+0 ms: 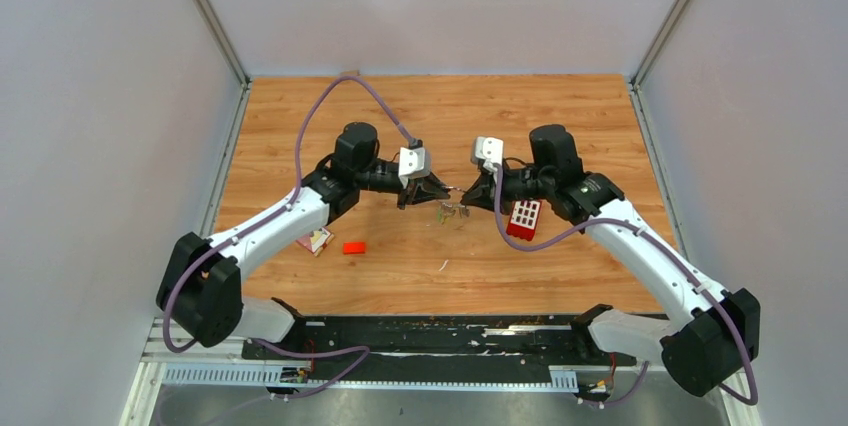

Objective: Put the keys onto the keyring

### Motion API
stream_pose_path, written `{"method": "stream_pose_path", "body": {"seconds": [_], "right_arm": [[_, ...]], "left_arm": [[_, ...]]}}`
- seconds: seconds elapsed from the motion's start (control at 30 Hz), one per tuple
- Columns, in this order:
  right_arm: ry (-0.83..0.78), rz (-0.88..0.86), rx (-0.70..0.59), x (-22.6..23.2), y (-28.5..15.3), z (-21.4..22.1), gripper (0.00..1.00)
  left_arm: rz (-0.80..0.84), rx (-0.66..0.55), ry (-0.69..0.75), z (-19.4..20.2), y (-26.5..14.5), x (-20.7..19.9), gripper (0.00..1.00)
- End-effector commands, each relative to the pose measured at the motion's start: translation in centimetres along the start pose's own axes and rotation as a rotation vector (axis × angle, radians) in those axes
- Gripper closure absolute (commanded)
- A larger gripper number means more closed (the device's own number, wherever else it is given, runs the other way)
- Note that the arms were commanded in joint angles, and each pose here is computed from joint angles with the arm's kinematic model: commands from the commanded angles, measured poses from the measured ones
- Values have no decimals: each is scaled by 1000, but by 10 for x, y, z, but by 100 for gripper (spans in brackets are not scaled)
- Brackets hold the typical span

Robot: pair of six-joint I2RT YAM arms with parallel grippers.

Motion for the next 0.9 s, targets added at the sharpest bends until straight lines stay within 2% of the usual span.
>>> {"method": "stream_pose_path", "body": {"seconds": [0.0, 0.03, 0.23, 0.37, 0.43, 0.63, 0.77, 0.87], "right_arm": [[-42, -1, -68, -6, 0, -13, 100], [-40, 1, -67, -7, 1, -12, 100], [-2, 22, -51, -12, 1, -7, 97], [6, 38, -56, -14, -3, -5, 100], [7, 34, -64, -14, -4, -6, 98], [44, 20, -56, -13, -5, 1, 78], [56, 13, -83, -12, -12, 3, 59], [53, 14, -99, -10, -16, 6, 50]], "left_arm": [[85, -40, -27, -16, 5, -8, 90], [92, -42, -39, -18, 6, -8, 100], [65, -90, -159, -29, 4, -12, 100], [50, -116, -214, -34, 1, -16, 100], [45, -136, -230, -37, 0, -18, 100], [5, -163, -214, -45, -5, -19, 100], [-11, -181, -180, -51, -11, -21, 100], [-12, -190, -163, -54, -14, -23, 100]]}}
Point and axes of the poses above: each gripper's point midway between its finger pads, its own y axis out along the fingers, its own x axis along the line the jaws close on, z = x × y, the point moved 5 cm from there along -y, back along the fingers, and after that the axes turned 15 degrees about -y, right-handed, at the moved point
